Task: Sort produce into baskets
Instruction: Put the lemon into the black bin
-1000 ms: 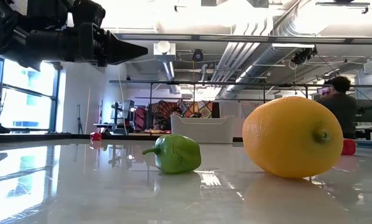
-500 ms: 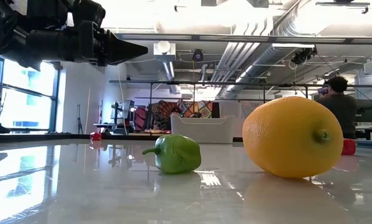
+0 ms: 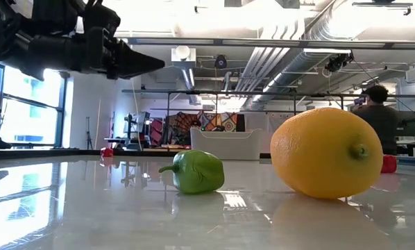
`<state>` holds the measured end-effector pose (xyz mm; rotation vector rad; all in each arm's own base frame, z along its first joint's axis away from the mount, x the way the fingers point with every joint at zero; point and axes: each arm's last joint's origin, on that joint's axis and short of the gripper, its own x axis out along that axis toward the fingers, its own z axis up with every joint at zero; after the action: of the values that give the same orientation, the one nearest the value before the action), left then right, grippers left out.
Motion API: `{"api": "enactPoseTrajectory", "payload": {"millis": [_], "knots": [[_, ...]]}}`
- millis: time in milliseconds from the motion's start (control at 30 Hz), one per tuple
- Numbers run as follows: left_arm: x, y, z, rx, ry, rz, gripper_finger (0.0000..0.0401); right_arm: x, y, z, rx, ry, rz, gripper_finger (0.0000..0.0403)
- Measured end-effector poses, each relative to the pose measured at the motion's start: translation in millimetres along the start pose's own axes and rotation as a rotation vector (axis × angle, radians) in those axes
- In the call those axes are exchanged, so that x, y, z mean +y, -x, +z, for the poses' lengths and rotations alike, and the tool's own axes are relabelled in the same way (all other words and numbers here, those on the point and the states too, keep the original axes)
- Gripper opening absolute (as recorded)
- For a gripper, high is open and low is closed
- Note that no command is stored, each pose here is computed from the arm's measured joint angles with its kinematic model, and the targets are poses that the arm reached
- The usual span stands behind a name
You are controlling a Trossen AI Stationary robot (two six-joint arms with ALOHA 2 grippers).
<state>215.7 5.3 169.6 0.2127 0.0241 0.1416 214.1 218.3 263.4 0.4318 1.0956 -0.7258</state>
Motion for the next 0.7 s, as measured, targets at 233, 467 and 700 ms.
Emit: {"api": "enactPoseTrajectory", "payload": {"millis": [233, 467, 700], "knots": [[-4.4, 8.2, -10.7, 0.044, 0.016, -0.018, 0.0005, 38.3, -48.5, 27.5, -0.103, 0.182, 0.193, 0.0259], [-8.5, 16.9, -14.2, 0.022, 0.015, -0.014, 0.0005, 69.1, -86.2, 46.4, -0.094, 0.292, 0.270, 0.0265], [-11.5, 17.4, -13.7, 0.020, 0.020, -0.029, 0.0005, 66.7, -92.6, 49.6, 0.011, 0.124, 0.240, 0.0325]]}}
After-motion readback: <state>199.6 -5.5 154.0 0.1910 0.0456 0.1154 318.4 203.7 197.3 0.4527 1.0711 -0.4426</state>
